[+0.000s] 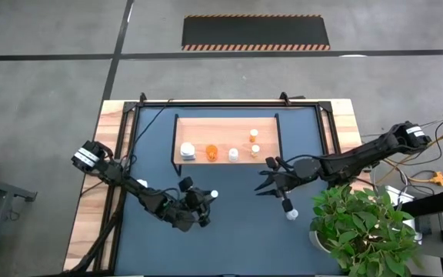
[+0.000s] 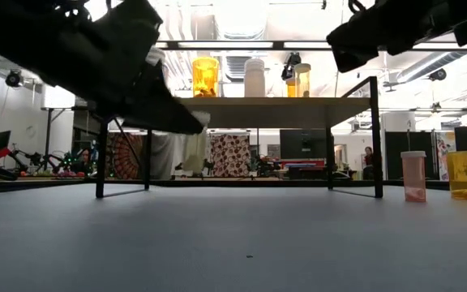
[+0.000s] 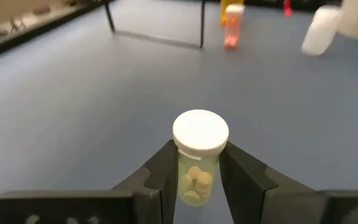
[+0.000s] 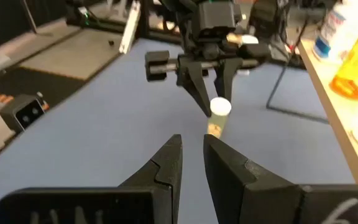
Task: Pick and place medicine bottles onto shelf by color
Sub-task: Put the yellow bottle on the shelf aligned
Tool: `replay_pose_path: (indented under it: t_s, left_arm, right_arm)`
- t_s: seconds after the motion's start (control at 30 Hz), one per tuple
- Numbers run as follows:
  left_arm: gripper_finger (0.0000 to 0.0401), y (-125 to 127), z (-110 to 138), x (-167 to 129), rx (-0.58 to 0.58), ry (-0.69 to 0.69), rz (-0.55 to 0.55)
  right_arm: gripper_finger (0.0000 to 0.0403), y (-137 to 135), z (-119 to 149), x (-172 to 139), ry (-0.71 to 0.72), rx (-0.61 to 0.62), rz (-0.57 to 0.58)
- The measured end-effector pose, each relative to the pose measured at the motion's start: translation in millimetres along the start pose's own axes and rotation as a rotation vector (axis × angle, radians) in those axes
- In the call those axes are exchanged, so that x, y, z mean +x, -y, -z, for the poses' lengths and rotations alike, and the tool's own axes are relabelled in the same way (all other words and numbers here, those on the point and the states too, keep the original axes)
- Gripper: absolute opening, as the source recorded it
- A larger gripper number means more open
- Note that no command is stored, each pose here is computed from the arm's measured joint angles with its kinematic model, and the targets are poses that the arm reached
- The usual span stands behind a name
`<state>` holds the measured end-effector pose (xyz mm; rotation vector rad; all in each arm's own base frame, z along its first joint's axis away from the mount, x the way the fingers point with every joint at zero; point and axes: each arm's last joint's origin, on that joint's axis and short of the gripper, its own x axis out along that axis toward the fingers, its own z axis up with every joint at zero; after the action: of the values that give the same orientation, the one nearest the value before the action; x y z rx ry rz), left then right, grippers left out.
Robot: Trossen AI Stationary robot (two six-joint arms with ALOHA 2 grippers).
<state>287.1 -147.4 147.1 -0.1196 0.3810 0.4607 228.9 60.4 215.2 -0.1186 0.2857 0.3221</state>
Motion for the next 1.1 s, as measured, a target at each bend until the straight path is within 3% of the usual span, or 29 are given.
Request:
replay_pose_path:
  t_s: [0.3,0.77,0.97,1.1]
  left_arm:
    - [0.0088,9.7,-22.0,-3.5,-0.019,0.094,0.053]
    - [0.0088,34.9,-74.2,-9.1,0.034,0.246,0.105]
    - [0.0088,40.4,-107.5,-7.0,0.144,0.314,0.072]
    - [0.0088,35.0,-122.3,1.1,0.149,0.335,0.034]
  right_arm:
    - [0.0064,-9.8,-3.4,-0.9,0.088,0.001,0.044]
    - [0.0186,-11.6,-9.6,-1.4,0.137,0.053,0.104]
    - [0.0189,-11.5,-11.8,-1.8,0.159,0.038,0.106]
    - [0.0187,-11.2,-16.1,-2.5,0.200,0.013,0.111]
